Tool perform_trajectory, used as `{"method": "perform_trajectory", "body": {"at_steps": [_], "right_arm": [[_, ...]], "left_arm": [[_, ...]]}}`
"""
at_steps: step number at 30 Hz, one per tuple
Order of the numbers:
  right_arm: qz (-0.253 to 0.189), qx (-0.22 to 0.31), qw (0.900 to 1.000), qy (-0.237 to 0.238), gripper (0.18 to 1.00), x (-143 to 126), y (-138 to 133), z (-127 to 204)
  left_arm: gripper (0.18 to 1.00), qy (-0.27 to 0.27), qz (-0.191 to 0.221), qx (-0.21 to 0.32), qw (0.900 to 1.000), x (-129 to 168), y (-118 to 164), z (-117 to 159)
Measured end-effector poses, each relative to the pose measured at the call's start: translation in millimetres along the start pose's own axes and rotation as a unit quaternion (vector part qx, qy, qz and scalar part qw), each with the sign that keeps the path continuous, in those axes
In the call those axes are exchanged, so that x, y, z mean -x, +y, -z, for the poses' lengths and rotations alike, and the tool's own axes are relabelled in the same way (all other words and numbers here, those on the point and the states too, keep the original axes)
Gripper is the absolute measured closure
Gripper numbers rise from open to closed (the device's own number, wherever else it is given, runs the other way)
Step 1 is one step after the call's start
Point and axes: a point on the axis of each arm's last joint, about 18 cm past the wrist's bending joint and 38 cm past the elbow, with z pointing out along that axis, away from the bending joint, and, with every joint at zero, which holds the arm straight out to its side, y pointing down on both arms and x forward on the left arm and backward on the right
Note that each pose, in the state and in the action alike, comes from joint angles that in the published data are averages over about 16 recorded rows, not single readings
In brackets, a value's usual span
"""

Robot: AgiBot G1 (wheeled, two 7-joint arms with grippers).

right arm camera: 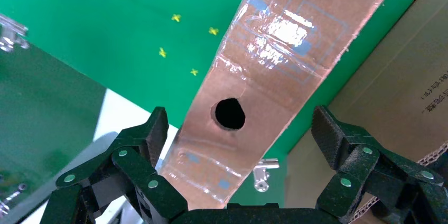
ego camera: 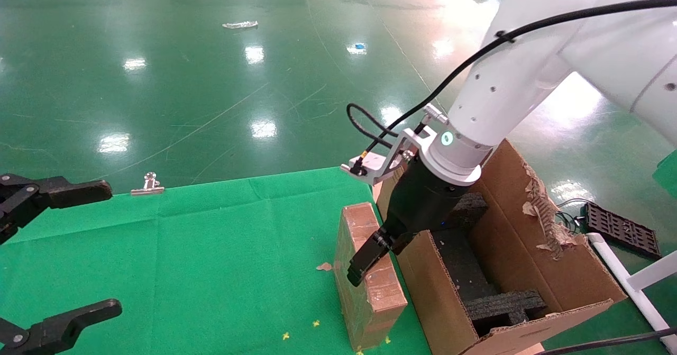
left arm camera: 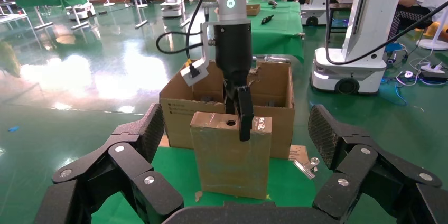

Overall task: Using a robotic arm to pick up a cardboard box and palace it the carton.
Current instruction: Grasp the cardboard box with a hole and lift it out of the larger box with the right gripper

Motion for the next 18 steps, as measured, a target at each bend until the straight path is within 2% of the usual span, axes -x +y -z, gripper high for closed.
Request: {"method": "perform_trajectory", "body": {"at_steps": [8,18], "right_arm": [[0.008,0.01,1.0,0.018,0.183,0.9,-0.9,-5.2],[0.013,0.018,0.999,0.031,0.241,2.5,5.0,-7.3]], "left_arm": [[0.186,0.0,0.0,0.0,1.0,0.0,0.0,0.0],[0.226,0.0,0.0,0.0,1.0,0.0,0.0,0.0]]}}
